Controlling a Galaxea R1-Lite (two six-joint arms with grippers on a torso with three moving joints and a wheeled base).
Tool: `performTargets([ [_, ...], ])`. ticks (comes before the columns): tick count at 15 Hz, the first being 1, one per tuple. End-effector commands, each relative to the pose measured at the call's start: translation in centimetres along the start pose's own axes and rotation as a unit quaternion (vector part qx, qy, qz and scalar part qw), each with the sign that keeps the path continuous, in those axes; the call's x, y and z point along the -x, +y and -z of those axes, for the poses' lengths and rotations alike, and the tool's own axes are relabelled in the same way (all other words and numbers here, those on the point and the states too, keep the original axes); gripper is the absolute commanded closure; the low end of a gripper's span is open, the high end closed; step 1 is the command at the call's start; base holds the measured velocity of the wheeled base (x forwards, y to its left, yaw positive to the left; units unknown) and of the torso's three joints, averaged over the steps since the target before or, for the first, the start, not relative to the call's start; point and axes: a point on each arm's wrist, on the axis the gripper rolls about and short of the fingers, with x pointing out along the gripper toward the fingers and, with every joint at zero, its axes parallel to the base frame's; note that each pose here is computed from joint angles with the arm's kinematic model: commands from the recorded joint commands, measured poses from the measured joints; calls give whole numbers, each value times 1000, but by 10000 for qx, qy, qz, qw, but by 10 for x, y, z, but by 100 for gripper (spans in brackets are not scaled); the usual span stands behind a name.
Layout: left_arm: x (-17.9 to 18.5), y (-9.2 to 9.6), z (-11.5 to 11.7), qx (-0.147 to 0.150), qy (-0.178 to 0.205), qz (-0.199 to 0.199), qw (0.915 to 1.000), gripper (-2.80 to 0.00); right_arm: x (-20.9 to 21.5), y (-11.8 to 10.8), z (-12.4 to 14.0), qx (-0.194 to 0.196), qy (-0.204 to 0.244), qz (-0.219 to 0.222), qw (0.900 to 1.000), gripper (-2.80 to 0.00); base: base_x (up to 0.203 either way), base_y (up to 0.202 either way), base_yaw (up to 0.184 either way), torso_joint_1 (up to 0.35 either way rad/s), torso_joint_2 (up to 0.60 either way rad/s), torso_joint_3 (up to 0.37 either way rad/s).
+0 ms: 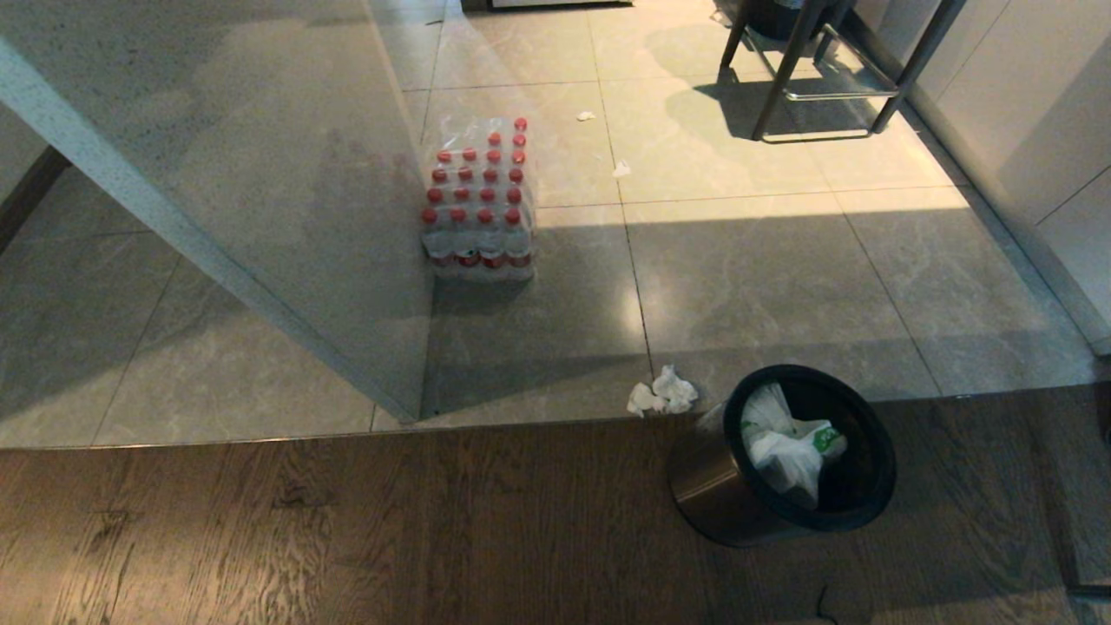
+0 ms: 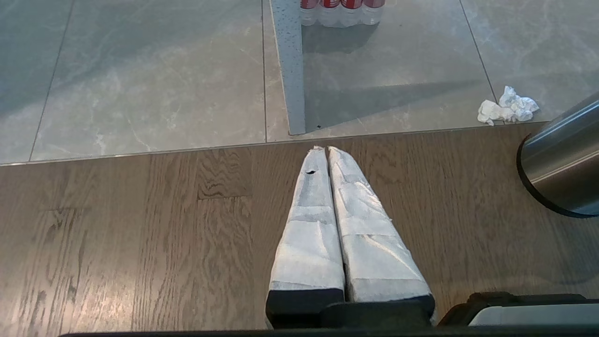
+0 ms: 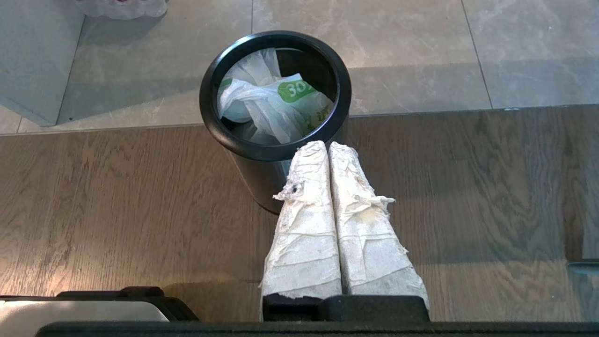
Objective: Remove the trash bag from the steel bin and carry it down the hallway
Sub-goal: Place the outer trash can on the ground
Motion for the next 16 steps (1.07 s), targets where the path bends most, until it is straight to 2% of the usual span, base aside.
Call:
performTargets([
  [1,0,0,0,0,2,-1,10000,0,3,0,1,4,-197,-6,9998,0,0,0,0,0,0,0],
  [16,0,0,0,0,2,-1,10000,0,3,0,1,-3,-197,-6,9998,0,0,0,0,0,0,0],
])
